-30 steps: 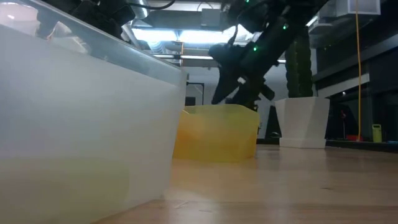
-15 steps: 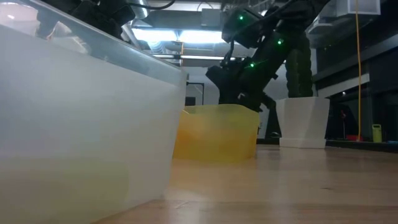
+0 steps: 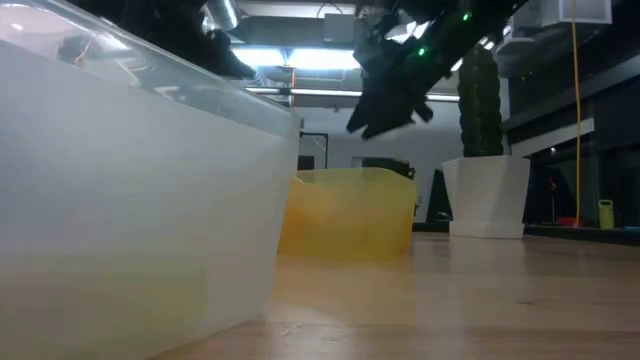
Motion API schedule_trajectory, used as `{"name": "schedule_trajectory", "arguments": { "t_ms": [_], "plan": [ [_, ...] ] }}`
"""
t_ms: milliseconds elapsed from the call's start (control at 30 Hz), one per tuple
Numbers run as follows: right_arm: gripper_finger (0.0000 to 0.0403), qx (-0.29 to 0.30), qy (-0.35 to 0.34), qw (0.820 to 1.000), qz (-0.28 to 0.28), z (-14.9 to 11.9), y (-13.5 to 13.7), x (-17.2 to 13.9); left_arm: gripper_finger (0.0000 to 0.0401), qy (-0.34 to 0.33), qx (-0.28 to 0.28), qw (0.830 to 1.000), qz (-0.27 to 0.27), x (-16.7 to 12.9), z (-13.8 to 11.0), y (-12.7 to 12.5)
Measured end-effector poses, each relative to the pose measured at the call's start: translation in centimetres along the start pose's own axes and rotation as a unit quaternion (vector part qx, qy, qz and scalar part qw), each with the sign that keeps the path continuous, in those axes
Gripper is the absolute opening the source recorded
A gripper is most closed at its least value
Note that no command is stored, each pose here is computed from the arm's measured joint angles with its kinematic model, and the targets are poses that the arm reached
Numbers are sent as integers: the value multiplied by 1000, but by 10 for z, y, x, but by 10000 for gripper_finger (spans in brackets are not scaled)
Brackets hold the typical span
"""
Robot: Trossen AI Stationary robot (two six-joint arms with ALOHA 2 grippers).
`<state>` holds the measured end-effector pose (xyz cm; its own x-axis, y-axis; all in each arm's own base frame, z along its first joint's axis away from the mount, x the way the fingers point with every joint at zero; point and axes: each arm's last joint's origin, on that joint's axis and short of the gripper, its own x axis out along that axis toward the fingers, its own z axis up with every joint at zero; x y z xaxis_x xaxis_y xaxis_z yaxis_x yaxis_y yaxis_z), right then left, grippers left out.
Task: Pick and place medicine bottles into bin by pill shape (circle, oval)
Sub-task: Return to Home Position
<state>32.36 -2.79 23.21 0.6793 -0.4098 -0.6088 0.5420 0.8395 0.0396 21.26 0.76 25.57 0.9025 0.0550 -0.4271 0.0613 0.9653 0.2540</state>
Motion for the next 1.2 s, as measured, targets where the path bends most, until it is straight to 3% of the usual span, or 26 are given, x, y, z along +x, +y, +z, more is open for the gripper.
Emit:
{"name": "schedule_trajectory", "arguments": {
  "t_ms": [100, 300, 467, 600, 933, 1200],
  "plan": [
    [218, -30, -19, 999, 5, 9, -4, -15, 212, -11, -13, 1000, 16, -3, 10, 4],
    [218, -57, -33, 998, 2, 19, -19, -44, 212, -12, -104, 994, 22, -12, 12, 4],
    [218, -75, -23, 997, -9, 21, -31, -61, 212, -19, -118, 993, 10, -32, 14, -1],
    [218, -87, -13, 996, -32, 19, -37, -65, 212, -28, -141, 989, 45, -52, 14, -3],
    [218, -106, -12, 993, -59, 21, -45, -63, 212, -63, -215, 970, 91, -77, -16, -6],
    [218, -91, -13, 993, -69, 24, -52, -61, 212, -128, -229, 959, 105, -78, -54, -15]
  ]
}}
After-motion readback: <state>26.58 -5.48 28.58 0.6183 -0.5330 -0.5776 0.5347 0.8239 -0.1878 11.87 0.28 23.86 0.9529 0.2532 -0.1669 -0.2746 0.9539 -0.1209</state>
